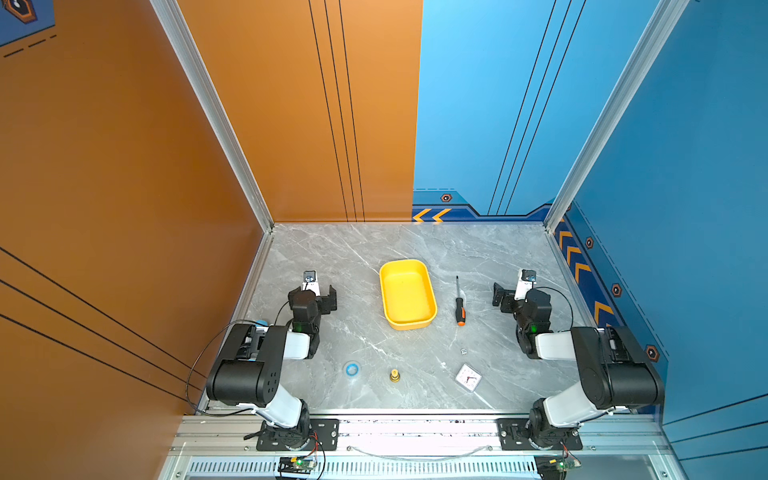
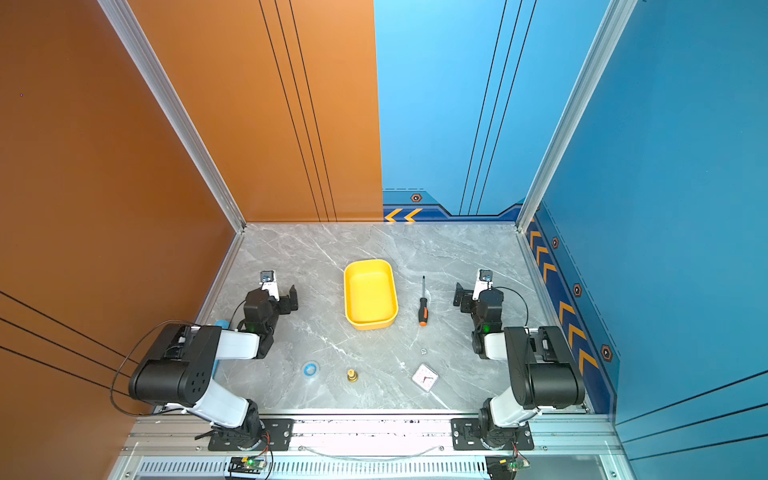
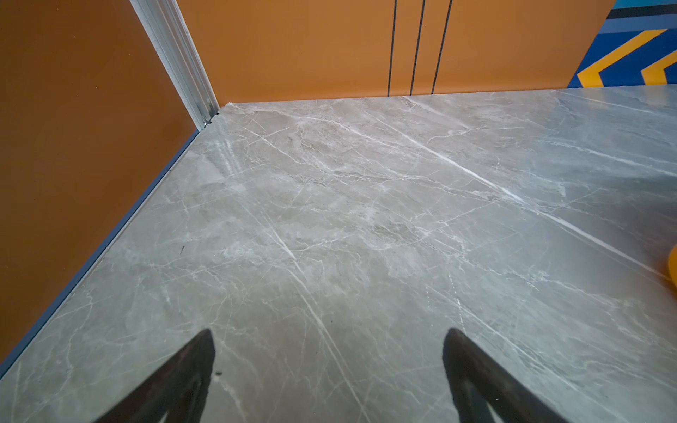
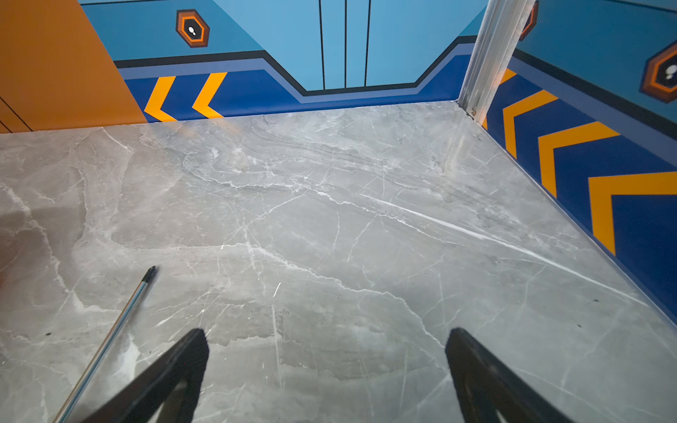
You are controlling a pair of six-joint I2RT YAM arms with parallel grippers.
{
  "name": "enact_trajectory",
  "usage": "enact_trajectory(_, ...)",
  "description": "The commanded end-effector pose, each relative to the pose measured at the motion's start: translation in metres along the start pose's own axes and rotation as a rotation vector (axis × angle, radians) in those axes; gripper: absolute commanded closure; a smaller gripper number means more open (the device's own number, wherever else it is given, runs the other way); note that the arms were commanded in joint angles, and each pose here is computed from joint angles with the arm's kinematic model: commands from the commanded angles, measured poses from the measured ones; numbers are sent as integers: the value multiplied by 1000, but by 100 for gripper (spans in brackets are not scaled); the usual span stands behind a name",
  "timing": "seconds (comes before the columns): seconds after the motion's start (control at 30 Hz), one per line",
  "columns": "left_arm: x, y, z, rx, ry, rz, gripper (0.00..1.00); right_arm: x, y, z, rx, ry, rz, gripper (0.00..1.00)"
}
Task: Put the screwdriver in the bin
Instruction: 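Move the right gripper over the black-orange screwdriver handle while the left arm lifts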
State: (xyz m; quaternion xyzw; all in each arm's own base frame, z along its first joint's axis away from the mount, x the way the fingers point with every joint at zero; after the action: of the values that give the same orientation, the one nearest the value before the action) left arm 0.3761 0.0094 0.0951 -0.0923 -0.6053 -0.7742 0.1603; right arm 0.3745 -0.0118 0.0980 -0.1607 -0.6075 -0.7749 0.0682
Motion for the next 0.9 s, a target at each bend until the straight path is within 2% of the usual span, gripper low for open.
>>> enact_trajectory(0.0, 0, 4, -3, -11, -38, -19, 2, 0, 10, -7, -16, -75, -3, 0)
enact_trajectory(0.2, 13, 20, -2, -28, -40, -40, 2, 4, 37, 8, 19, -103, 106, 0)
enact_trajectory(0.4, 30, 52, -14, -88, -91, -46, 2, 17, 53, 43, -35, 0, 215, 0)
enact_trajectory(0.6, 43, 87, -25, 77, -202, -118, 2, 29, 36, 81, -96, 83, 430, 0)
enact_trajectory(0.77, 44, 90, -44, 182, -303, -91, 2, 33, -1, 114, -65, 126, 562, 0)
enact_trajectory(0.87, 43, 84, -56, 208, -366, -58, 2, 33, -22, 118, -62, 91, 640, 0)
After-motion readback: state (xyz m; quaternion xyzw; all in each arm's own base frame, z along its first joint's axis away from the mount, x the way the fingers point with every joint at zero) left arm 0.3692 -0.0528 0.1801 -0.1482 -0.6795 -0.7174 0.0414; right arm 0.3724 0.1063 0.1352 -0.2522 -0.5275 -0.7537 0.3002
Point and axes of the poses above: each gripper's point midway between its finger pads, its own x axis back along the fingers, its own z axis along the line the jaws close on, y = z × x, the point moved 2 cm from there along x, back along the fingers, and after that the axes turned 11 degrees about -x, right-handed, at the moved point
